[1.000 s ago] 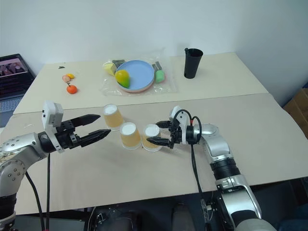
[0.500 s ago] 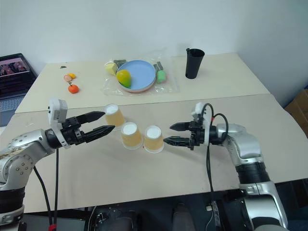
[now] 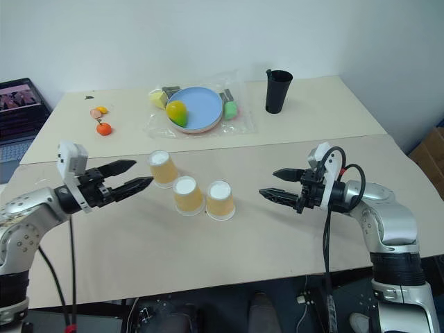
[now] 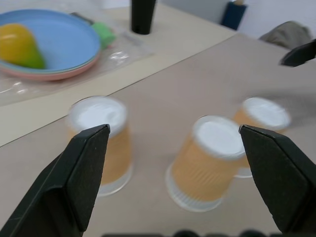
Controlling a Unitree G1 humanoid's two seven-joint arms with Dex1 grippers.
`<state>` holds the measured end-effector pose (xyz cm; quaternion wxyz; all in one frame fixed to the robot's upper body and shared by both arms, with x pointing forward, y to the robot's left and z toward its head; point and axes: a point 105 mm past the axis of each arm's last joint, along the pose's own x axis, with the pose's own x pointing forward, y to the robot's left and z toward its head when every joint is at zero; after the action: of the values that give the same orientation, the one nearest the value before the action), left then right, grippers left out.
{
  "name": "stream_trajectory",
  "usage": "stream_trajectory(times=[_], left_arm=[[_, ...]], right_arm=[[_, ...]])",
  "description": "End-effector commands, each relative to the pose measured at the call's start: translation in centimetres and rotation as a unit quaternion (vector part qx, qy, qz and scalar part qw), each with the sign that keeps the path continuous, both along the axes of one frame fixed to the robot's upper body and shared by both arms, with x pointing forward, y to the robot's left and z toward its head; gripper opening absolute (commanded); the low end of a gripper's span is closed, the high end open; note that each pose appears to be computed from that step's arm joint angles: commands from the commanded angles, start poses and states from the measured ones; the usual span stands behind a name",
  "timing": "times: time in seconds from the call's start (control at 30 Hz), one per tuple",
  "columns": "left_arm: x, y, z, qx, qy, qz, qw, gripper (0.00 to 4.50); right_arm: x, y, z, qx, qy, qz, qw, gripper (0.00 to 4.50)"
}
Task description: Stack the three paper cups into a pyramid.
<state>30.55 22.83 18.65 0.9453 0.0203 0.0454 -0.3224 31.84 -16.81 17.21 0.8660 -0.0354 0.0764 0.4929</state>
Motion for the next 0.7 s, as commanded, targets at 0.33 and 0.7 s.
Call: stream_trajectory(times=[0.33,0.7], left_arm=[[0.7,1.3,-1.1,0.019,0.004,0.022,1.0,4.5],[4.9,0.0,-1.2,0.042,-0.019,0.026,0.999,4.5]], right_arm=[[-0.5,0.9,2.1,0.002,-0.055,0.011,0.998,4.46],[-0.9,0.6,1.9,0.006,-0.058,-0.012,0.998,4.46]])
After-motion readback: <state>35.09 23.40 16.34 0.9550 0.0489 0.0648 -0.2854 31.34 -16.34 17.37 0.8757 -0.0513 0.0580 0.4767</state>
